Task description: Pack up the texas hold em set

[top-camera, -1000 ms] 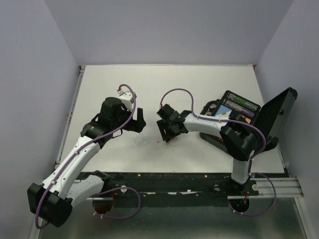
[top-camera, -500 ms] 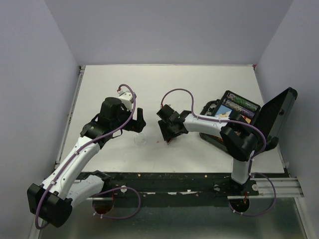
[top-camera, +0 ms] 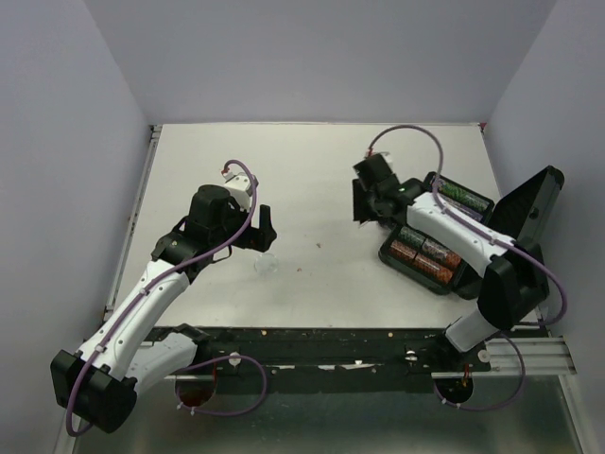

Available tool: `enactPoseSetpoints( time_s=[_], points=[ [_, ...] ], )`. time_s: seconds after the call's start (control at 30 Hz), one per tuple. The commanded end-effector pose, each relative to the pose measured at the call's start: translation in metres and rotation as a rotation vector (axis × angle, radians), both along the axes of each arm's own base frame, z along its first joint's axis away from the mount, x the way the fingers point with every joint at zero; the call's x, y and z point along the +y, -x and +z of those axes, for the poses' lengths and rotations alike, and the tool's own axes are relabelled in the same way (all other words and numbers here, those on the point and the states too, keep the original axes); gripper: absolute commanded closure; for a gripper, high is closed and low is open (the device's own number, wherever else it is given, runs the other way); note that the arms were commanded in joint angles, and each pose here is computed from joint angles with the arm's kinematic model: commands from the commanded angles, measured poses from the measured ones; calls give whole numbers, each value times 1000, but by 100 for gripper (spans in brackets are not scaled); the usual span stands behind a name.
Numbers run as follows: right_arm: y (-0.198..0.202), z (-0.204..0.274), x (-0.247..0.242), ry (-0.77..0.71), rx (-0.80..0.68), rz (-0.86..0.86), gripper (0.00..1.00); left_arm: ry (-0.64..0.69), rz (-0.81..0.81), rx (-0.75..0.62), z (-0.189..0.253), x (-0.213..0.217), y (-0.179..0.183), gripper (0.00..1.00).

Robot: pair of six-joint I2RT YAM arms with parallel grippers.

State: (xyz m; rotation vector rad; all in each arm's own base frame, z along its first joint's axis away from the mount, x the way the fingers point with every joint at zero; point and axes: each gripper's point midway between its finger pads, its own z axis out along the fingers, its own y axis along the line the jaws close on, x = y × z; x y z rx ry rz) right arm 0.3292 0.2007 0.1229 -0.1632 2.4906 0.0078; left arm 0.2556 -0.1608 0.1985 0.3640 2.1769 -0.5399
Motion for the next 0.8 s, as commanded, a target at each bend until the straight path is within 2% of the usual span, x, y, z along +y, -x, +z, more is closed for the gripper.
enactPoseSetpoints(
  time_s=[0.0, 0.13, 0.23, 0.77],
  points=[
    [-15, 20, -74, 32, -52, -155, 53, 27, -10, -14, 6, -2, 3, 3],
    [-23, 9, -130, 26, -30, -274, 53, 33, -16, -14, 7, -3, 4, 3],
    [-28, 0, -154, -3, -23, -326, 53, 31, -13, -15, 7, -2, 4, 3],
    [-43, -34, -194, -85, 35, -434, 53, 32, -19, -11, 6, -4, 4, 3]
  ],
)
